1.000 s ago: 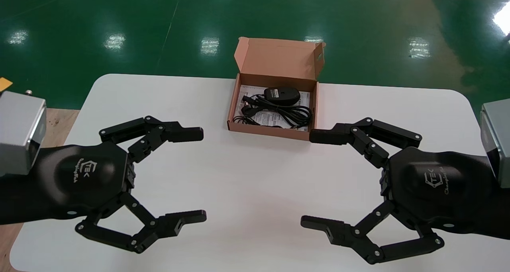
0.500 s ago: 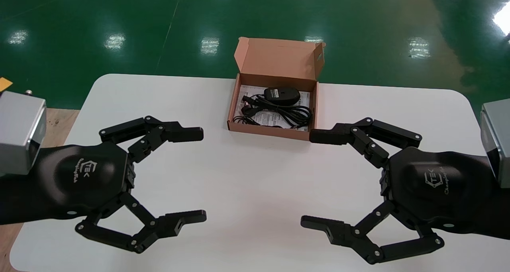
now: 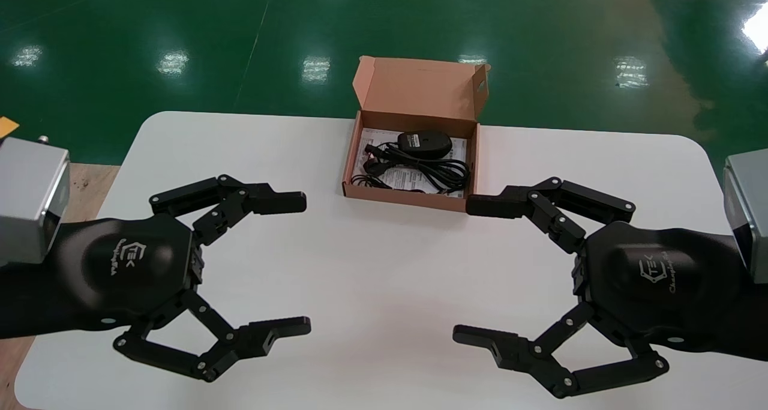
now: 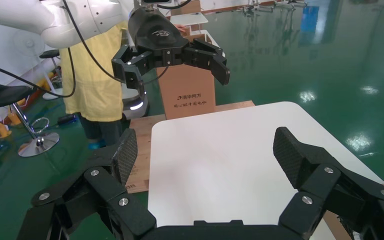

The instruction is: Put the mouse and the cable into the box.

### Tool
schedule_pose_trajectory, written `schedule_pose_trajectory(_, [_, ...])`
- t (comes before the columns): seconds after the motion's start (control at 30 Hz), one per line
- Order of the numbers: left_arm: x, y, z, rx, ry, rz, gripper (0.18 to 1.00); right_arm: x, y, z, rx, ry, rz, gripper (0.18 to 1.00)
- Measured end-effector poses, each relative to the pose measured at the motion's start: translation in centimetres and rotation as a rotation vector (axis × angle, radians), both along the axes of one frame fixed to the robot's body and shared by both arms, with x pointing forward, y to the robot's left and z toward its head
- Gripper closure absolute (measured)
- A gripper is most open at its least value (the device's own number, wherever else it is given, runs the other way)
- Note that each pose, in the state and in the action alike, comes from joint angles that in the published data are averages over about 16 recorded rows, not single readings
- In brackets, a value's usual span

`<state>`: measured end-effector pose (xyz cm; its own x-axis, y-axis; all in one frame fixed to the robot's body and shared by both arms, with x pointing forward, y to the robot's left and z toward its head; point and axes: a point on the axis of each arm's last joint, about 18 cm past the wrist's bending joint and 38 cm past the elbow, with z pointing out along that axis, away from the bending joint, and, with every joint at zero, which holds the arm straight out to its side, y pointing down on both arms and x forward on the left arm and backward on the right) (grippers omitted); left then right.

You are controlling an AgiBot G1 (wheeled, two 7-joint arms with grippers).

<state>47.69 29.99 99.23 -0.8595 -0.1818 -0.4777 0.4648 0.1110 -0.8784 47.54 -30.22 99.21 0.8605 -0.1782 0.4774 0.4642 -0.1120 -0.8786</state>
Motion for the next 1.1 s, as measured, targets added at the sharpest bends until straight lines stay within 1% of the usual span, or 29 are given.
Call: schedule_pose_trajectory(1.1, [0.0,0.0,0.0,0.0,0.0,0.0,0.183,0.0,0.0,0.0,0.0,0.0,0.0,0.178])
